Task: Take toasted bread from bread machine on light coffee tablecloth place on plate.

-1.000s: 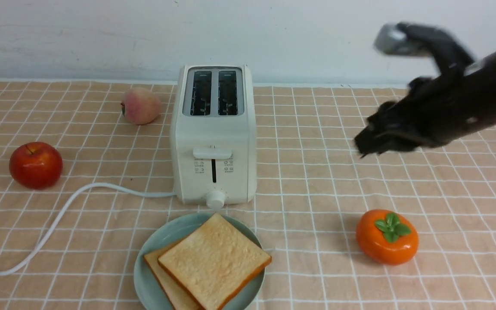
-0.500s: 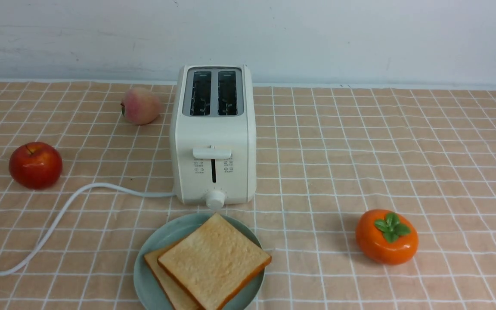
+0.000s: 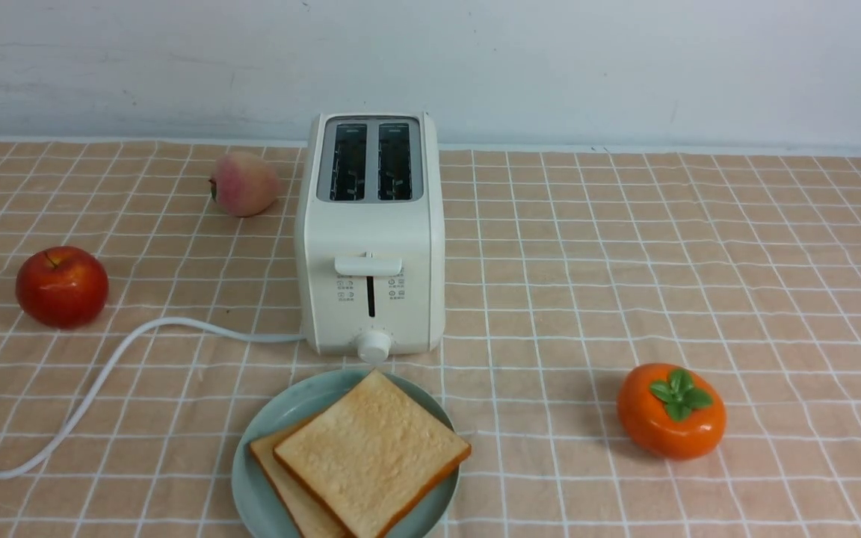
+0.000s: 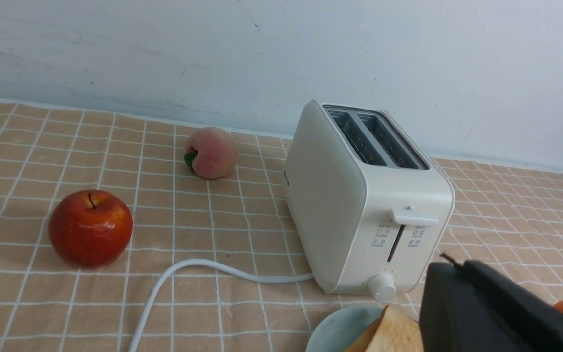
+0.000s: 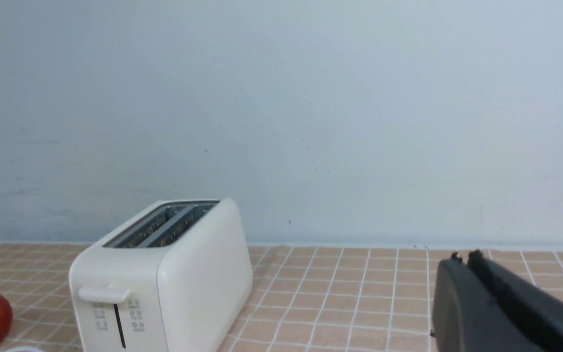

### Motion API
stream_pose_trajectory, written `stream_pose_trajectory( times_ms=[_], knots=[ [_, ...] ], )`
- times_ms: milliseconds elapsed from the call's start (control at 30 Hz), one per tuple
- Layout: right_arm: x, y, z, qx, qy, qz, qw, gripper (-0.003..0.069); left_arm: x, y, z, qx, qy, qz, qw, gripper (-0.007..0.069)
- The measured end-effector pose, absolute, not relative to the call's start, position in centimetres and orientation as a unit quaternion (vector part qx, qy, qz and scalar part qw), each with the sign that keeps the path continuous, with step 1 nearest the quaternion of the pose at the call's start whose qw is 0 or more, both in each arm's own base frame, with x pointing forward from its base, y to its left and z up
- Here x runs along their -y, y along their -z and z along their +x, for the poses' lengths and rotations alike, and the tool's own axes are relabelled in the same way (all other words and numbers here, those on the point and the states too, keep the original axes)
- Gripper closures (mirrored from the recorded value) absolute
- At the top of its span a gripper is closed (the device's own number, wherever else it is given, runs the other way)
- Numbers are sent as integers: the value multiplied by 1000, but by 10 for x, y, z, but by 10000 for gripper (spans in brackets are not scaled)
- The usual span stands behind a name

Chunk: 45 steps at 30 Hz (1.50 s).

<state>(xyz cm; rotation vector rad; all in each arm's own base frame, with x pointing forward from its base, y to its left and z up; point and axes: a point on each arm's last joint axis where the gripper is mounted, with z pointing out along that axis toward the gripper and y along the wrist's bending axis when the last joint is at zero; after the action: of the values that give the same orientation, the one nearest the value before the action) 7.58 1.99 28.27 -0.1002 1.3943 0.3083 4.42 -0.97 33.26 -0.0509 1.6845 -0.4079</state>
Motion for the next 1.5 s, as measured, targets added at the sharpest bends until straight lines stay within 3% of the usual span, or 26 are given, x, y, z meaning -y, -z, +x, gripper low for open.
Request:
stream_pose_trajectory(
  times_ms=[1033, 1133, 1333, 1367, 1400, 1433, 1500],
  knots=[
    [-20, -283, 75, -636, -140, -46, 758, 615, 9, -321, 46, -753, 167, -21, 636, 627],
    [-19, -283, 75, -635, -140, -46, 758, 610, 9, -301, 45, -746, 170, -41, 642, 625],
    [-19, -283, 75, -635, -140, -46, 758, 608, 4, -232, 47, -739, 142, -105, 651, 618],
    [-19, -283, 75, -635, -140, -46, 758, 606, 3, -204, 51, -756, 133, -114, 631, 616],
    [-19, -283, 75, -635, -140, -46, 758, 606, 3, -201, 52, -758, 132, -115, 629, 615],
    [-19, -283, 75, -635, -140, -46, 759, 605, 3, -180, 53, -781, 124, -120, 600, 615],
    [-19, -283, 75, -634, -140, -46, 759, 604, 3, -174, 53, -792, 122, -122, 586, 615]
  ],
)
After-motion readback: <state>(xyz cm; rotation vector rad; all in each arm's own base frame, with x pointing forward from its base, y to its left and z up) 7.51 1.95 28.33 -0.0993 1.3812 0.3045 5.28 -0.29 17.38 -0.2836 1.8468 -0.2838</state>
